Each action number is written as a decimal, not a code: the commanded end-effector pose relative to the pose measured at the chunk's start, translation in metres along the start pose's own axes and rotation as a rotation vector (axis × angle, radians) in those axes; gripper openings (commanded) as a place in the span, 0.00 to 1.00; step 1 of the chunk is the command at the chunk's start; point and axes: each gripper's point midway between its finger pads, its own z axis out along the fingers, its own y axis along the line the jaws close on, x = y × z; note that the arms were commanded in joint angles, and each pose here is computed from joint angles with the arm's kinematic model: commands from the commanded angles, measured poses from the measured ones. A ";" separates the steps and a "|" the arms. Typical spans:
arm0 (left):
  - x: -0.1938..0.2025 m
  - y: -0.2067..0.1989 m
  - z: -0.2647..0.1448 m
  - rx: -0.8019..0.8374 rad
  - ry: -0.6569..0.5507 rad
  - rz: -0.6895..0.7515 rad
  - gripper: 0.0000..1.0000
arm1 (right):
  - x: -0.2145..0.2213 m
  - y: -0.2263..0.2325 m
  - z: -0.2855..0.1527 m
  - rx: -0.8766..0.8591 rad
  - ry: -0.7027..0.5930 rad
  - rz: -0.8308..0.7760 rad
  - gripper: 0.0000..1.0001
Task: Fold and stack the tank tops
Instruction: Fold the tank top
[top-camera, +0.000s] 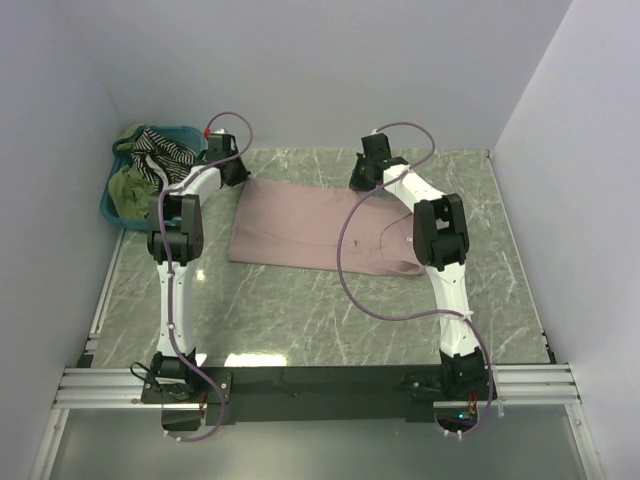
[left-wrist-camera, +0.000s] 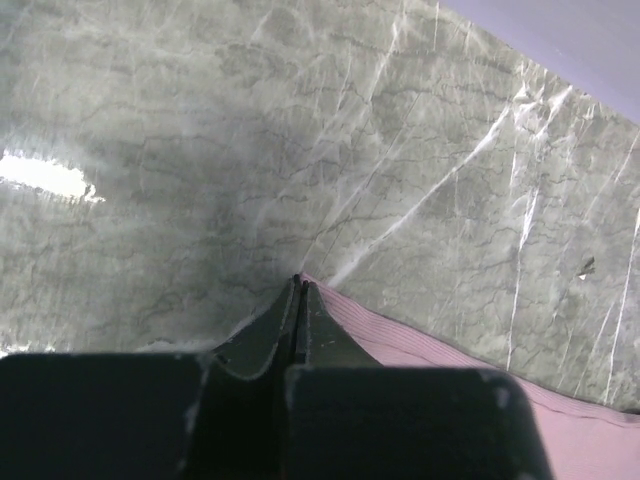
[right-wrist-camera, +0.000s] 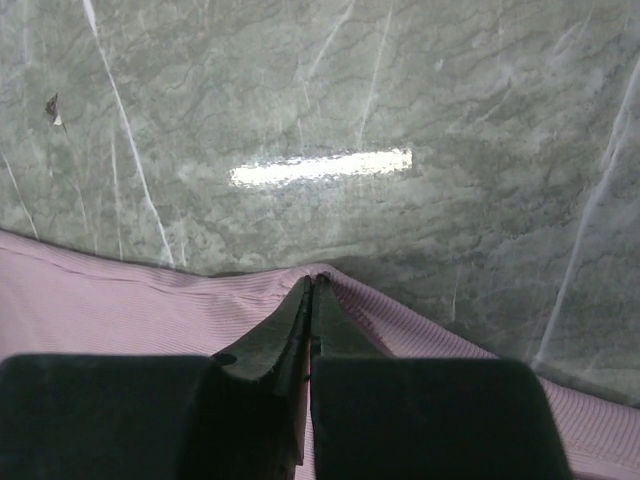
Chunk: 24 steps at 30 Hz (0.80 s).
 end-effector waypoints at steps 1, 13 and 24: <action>-0.031 -0.019 -0.023 0.032 -0.100 -0.023 0.00 | -0.025 0.004 -0.018 -0.011 -0.081 0.002 0.00; -0.048 -0.028 -0.049 0.072 -0.199 -0.053 0.01 | -0.044 0.010 -0.051 -0.037 -0.202 -0.007 0.00; -0.046 -0.031 -0.068 0.108 -0.218 -0.060 0.01 | -0.037 0.006 -0.069 -0.045 -0.210 -0.015 0.00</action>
